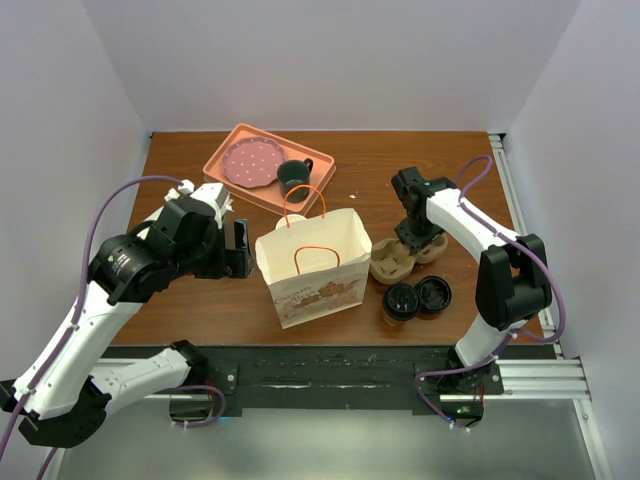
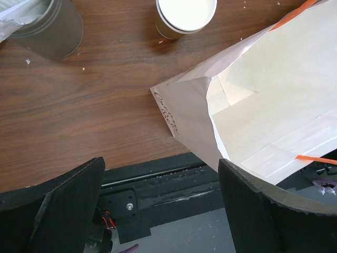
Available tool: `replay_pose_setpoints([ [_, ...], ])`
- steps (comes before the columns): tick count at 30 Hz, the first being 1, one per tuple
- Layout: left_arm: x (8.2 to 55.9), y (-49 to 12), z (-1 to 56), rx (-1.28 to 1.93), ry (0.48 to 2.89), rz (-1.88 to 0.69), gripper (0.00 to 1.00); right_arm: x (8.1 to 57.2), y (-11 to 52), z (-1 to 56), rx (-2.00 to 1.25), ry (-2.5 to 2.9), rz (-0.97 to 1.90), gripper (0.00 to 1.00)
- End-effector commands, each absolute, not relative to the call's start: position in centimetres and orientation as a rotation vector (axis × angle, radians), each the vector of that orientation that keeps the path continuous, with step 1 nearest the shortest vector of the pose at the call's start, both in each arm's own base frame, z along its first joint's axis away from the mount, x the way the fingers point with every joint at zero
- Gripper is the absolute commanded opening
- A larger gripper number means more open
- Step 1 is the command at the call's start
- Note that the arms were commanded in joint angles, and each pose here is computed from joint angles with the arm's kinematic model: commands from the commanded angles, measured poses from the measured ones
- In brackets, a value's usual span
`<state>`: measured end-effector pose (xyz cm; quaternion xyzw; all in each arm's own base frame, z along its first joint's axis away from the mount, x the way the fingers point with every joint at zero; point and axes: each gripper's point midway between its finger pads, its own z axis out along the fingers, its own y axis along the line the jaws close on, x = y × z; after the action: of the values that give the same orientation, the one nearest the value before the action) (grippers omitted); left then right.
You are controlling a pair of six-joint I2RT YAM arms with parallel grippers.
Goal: Pack the takeout coffee
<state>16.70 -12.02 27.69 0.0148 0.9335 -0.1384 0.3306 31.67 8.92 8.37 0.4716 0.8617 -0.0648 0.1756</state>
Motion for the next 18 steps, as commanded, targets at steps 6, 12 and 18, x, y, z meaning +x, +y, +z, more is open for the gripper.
replay_pose_setpoints([
  [6,17.3,-12.0,28.8,0.044,2.389,-0.372,0.94,32.8,9.0,10.0,1.319,2.409,-0.164,0.38],
  [12,17.2,-11.8,28.8,0.037,2.391,-0.366,0.94,32.9,9.0,10.3,1.314,2.405,-0.154,0.28],
  [18,17.1,-11.7,28.8,0.032,2.388,-0.369,0.94,33.3,8.8,11.4,1.292,2.383,-0.15,0.28],
])
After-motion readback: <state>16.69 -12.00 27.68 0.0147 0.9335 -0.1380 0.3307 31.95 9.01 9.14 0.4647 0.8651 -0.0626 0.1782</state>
